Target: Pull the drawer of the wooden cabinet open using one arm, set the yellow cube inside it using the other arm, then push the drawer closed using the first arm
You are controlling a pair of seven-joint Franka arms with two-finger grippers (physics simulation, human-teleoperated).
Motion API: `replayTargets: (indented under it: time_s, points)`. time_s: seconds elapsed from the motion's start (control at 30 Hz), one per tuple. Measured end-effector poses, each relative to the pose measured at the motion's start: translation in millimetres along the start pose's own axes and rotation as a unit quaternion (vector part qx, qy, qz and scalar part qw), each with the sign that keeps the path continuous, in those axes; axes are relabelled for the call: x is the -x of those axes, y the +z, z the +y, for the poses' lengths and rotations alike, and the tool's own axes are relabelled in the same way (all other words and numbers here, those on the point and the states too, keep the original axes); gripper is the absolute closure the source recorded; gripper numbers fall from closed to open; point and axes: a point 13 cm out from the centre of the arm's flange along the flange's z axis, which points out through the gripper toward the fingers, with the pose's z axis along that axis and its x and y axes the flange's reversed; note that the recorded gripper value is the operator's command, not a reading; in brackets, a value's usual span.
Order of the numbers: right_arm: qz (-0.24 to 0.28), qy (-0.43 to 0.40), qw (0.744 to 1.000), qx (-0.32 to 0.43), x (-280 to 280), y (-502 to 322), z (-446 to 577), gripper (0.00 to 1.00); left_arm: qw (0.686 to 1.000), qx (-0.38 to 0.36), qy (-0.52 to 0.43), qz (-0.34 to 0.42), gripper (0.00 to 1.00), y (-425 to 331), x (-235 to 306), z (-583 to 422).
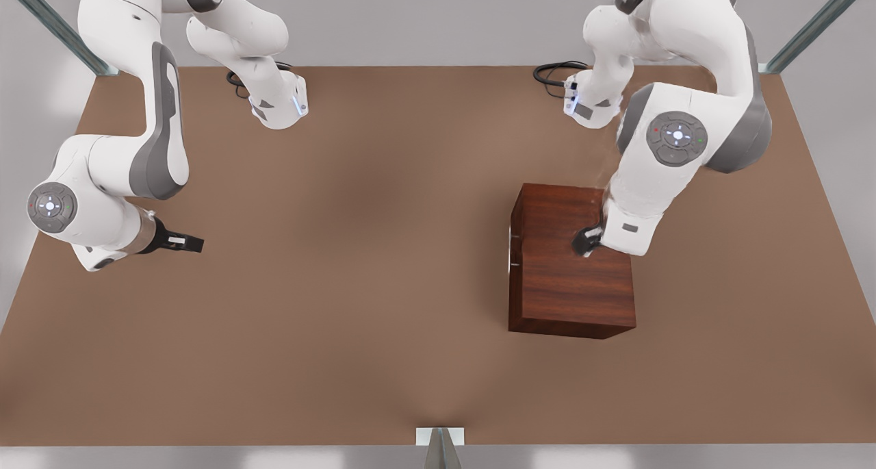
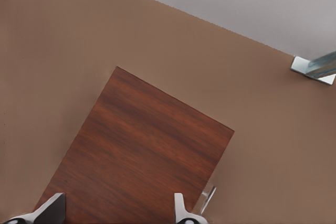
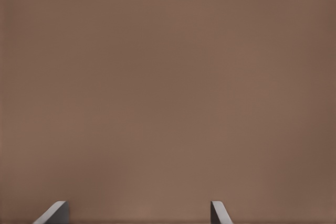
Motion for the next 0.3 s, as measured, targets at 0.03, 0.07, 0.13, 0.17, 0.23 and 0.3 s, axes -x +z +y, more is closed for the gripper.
replayTargets:
  time_s: [0.03,0.07,0.13,0.17,0.23,0.3]
  points:
    - [0.0,0.0,1.0,0.0,0,0,0,0.0,0.999,0.002,-0.016,0.028,0.0,20,-10,48]
    - [0.0,0.0,1.0,0.0,0,0,0,0.0,0.999,-0.007,-0.023,0.039,0.0,29,-5,68]
    - [0.0,-0.001,1.0,0.0,0,0,0,0.0,0.999,-0.036,-0.012,0.029,0.0,18,15,68]
    - [0.0,-0.001,1.0,0.0,0,0,0,0.0,0.999,-0.045,0.005,0.025,0.0,14,17,57]
    - [0.001,-0.001,1.0,-0.001,0,0,0,0.0,0.997,-0.056,0.047,0.021,0.0,8,12,30]
    - [0.001,-0.002,1.0,-0.001,-1,0,0,0.0,0.995,-0.06,0.077,0.022,0.0,6,8,20]
